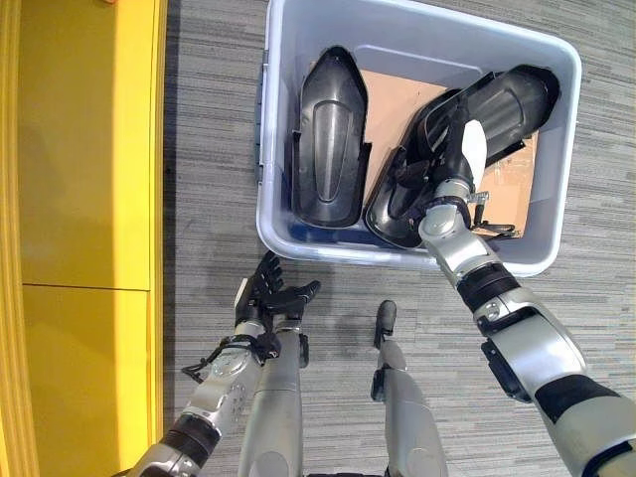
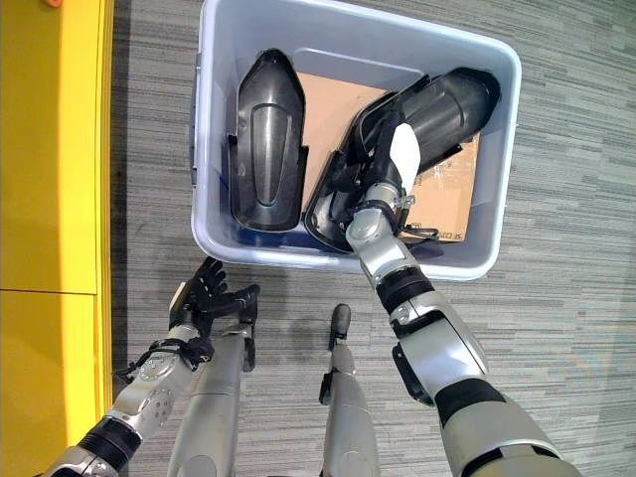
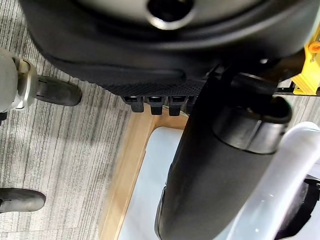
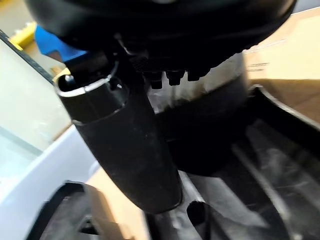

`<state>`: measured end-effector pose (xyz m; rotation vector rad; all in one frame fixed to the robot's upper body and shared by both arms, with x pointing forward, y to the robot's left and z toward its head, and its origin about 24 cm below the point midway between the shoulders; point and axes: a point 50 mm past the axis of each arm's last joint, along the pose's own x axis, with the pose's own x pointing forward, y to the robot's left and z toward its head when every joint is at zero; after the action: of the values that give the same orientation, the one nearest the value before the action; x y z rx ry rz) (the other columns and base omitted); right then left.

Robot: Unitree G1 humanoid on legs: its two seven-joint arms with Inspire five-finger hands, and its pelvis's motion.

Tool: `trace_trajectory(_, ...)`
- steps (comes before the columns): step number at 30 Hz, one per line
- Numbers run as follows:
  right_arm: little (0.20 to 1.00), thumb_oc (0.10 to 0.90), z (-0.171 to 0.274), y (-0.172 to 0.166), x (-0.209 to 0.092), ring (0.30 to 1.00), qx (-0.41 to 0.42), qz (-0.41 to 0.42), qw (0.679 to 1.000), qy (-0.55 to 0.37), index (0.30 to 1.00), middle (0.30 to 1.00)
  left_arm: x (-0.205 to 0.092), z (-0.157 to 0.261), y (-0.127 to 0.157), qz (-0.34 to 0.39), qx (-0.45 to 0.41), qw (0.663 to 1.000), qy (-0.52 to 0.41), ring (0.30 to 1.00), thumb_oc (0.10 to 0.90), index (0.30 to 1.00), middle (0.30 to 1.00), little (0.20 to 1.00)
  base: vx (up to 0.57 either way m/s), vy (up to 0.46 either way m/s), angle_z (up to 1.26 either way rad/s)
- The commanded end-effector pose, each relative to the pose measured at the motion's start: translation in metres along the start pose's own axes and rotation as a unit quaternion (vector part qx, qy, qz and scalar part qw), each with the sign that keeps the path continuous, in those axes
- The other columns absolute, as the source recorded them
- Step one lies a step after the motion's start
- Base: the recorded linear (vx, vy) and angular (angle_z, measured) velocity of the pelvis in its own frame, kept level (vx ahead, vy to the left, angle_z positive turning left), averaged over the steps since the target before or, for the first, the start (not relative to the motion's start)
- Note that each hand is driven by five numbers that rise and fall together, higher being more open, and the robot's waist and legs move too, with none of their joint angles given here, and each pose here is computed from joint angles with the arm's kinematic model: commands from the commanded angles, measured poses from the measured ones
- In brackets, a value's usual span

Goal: Move parts from the plastic box to the shelf.

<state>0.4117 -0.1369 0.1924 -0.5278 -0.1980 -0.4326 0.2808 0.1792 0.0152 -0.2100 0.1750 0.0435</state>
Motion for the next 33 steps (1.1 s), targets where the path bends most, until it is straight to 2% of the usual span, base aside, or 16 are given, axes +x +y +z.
trace_trajectory(1, 1.0, 0.9, 0.048, -0.039, 0.026, 1.0, 0.023, -0.081, 0.994, -0.07, 1.0, 1.0, -0.008, 0.011, -0.019, -0.033, -0.023, 0.998, -0.047, 1.0, 0.9, 1.0, 1.0, 1.0, 0.0, 0.0, 0.0)
trace_trajectory(19, 1.0, 0.9, 0.016, -0.041, 0.034, 1.0, -0.004, -0.071, 0.997, 0.015, 1.0, 1.0, -0.012, 0.007, -0.019, -0.029, -0.037, 0.998, -0.041, 1.0, 0.9, 1.0, 1.0, 1.0, 0.0, 0.002, 0.01)
trace_trajectory(20, 0.684, 0.675, 0.014, -0.04, 0.034, 0.684, -0.01, -0.065, 0.998, 0.02, 0.684, 0.684, -0.013, 0.006, -0.02, -0.031, -0.037, 0.998, -0.041, 1.0, 0.9, 1.0, 1.0, 1.0, 0.0, 0.0, 0.0)
trace_trajectory(21, 0.3, 0.4, 0.013, -0.038, 0.034, 0.3, -0.011, -0.062, 0.998, 0.022, 0.3, 0.3, -0.013, 0.006, -0.02, -0.031, -0.039, 0.998, -0.042, 1.0, 0.9, 1.0, 1.0, 1.0, 0.0, 0.0, 0.0)
trace_trajectory(33, 0.3, 0.4, -0.006, -0.034, 0.028, 0.3, -0.005, -0.06, 0.997, 0.049, 0.3, 0.3, -0.012, 0.005, -0.019, -0.022, -0.037, 0.998, -0.038, 1.0, 0.9, 1.0, 1.0, 1.0, 0.0, 0.0, 0.0)
